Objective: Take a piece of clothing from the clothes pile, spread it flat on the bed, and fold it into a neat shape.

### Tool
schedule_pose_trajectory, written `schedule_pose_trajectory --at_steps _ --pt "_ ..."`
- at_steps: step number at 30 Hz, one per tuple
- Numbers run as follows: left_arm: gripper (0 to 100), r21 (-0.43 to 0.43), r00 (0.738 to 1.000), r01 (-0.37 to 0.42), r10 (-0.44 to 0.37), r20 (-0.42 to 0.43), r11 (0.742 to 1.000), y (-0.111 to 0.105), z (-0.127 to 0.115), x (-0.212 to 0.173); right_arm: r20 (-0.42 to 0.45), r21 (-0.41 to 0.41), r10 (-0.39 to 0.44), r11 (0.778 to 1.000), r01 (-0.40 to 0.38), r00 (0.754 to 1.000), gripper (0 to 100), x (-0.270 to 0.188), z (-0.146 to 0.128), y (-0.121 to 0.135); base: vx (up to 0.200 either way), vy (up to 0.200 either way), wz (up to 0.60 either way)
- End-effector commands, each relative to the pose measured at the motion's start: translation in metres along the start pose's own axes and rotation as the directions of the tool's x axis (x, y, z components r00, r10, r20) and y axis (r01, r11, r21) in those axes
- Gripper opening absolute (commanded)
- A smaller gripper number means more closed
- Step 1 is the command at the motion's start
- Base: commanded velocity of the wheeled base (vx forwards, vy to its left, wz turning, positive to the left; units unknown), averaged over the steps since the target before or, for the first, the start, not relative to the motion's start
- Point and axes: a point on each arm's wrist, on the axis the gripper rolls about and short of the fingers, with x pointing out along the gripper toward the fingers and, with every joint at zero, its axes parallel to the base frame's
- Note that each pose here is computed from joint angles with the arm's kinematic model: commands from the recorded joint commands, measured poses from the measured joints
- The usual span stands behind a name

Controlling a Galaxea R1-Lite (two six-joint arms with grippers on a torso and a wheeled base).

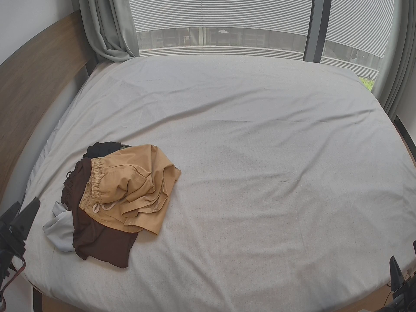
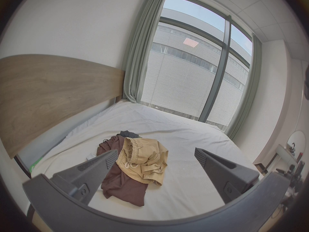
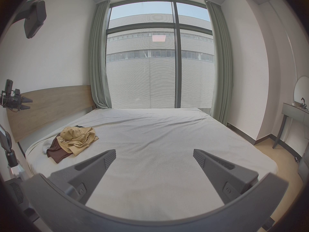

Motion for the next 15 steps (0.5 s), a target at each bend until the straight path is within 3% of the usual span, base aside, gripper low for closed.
schedule_pose_trajectory --at_steps 1,15 --pt "100 -0.072 0.997 -0.012 0.006 -0.08 0.997 -0.002 0.011 0.045 -0.004 0.0 0.0 1.0 0.0 1.0 100 0.0 -0.005 0.0 0.0 0.0 0.0" --pt "100 -0.117 0.985 -0.04 0.02 -0.17 0.992 0.003 0.013 0.121 -0.002 0.0 0.0 1.0 0.0 1.0 100 0.0 -0.005 0.0 0.0 0.0 0.0"
